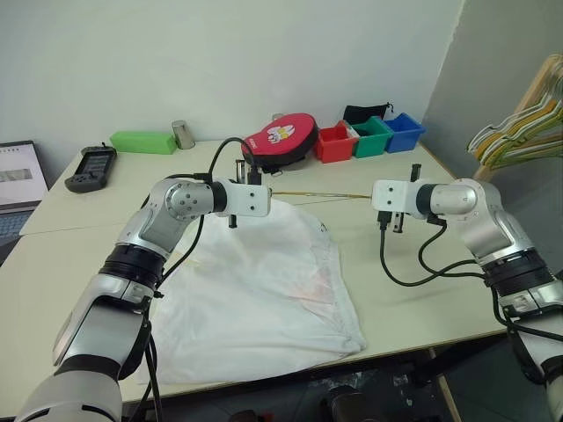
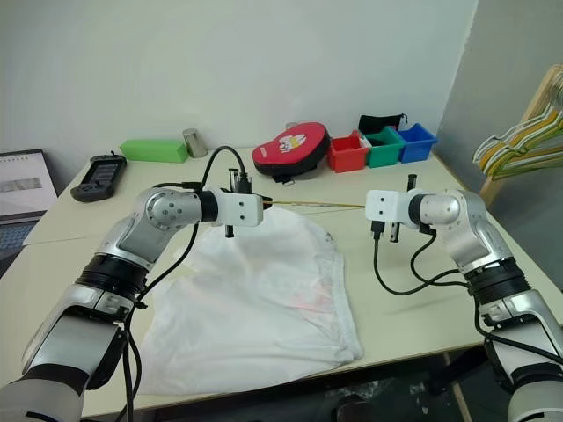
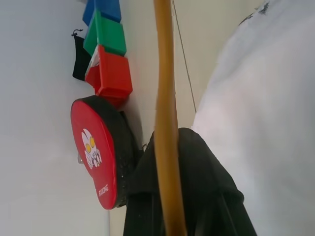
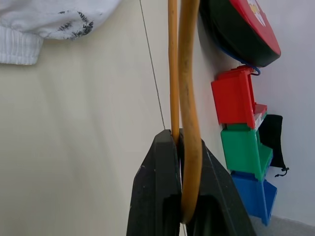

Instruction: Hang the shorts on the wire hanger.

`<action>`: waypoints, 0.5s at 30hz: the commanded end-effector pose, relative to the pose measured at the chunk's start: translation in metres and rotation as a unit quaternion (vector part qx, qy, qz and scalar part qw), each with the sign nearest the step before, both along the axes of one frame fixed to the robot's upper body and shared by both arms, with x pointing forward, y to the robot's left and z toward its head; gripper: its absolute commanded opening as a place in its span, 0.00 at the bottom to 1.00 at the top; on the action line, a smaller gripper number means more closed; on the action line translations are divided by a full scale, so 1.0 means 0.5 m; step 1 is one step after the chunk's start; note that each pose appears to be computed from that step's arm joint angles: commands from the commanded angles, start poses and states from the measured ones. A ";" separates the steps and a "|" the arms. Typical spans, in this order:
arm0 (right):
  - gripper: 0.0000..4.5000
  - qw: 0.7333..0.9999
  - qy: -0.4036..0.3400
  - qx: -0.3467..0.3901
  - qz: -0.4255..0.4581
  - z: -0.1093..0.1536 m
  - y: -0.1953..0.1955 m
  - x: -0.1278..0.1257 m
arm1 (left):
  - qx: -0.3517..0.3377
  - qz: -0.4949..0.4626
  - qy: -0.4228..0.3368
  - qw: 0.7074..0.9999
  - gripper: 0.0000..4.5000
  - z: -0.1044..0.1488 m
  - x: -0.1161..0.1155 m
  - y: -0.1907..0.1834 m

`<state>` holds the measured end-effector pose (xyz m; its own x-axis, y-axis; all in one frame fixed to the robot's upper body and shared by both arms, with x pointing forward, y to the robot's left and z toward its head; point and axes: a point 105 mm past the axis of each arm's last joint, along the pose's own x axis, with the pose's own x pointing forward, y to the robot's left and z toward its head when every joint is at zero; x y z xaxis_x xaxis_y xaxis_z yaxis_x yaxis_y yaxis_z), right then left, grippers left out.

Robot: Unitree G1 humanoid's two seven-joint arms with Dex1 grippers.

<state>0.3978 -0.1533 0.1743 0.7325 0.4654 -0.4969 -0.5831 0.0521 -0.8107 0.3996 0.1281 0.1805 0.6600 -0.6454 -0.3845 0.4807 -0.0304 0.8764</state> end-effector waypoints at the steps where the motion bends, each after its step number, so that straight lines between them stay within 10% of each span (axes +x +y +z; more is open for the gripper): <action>1: 0.00 1.000 -0.022 0.009 0.009 0.035 0.007 -0.007 | -0.049 -0.024 -0.009 0.998 0.24 0.046 -0.008 -0.015; 15: 0.00 0.990 0.105 0.051 -0.074 -0.042 -0.091 -0.047 | -0.204 -0.075 0.038 0.975 0.89 0.157 -0.046 -0.015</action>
<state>0.3800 -0.1798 0.1533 0.6893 0.4408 -0.5750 -0.6893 0.1546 -0.7078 0.3868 0.1216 0.2322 0.5546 -0.8085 -0.1970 0.5711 0.1976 0.7967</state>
